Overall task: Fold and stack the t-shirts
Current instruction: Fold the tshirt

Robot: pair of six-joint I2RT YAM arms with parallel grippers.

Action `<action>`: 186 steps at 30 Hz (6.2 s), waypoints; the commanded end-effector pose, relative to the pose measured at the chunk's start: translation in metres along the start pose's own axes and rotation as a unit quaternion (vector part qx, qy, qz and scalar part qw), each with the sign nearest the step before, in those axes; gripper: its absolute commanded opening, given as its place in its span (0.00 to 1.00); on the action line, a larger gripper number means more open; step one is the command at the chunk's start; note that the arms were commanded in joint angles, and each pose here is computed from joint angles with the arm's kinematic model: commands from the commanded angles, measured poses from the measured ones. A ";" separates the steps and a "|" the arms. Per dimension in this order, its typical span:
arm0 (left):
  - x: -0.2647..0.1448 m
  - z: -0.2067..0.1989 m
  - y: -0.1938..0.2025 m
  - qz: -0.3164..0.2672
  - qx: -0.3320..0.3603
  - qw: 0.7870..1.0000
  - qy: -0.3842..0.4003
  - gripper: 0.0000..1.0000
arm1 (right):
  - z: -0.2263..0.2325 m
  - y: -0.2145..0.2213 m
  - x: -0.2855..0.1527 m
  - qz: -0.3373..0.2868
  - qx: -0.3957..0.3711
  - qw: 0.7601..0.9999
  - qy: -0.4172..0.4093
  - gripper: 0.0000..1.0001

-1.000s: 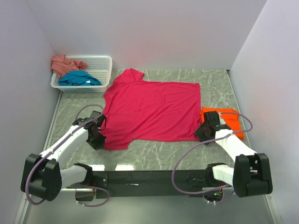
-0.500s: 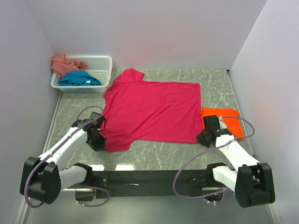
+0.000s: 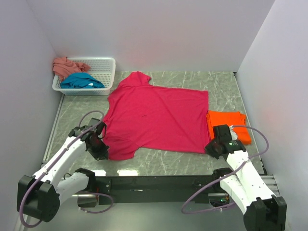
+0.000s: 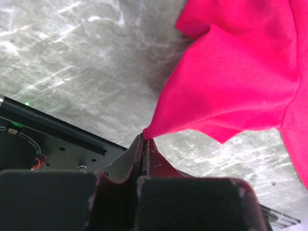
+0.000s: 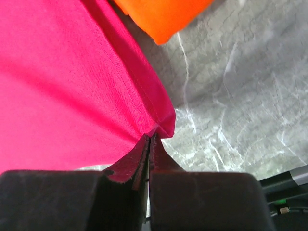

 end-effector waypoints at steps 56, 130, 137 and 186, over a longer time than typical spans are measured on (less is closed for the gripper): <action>-0.056 -0.217 -0.205 -0.164 0.066 0.976 0.129 0.01 | 0.142 -0.117 0.028 0.028 -0.114 0.993 0.013 0.00; 0.029 -0.010 -0.071 -0.088 -0.038 0.991 -0.096 0.99 | 0.057 0.027 0.037 0.170 -0.248 0.954 0.002 0.71; -0.024 -0.050 -0.089 -0.146 0.020 0.987 0.064 0.99 | 0.102 -0.002 0.002 0.097 -0.274 0.954 -0.076 0.74; 0.009 -0.217 -0.122 -0.151 0.205 0.951 0.174 1.00 | 0.104 -0.051 -0.036 -0.010 -0.226 0.969 -0.103 0.76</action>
Point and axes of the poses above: each gripper's point midway between its finger pads, its own x axis out along the fingers, its own z axis along the line the jaws close on, y = z × x, the point moved 7 cm from there along -x, back along the fingers, and after that the axes turned 10 degrees about x, right-handed, at the moved point
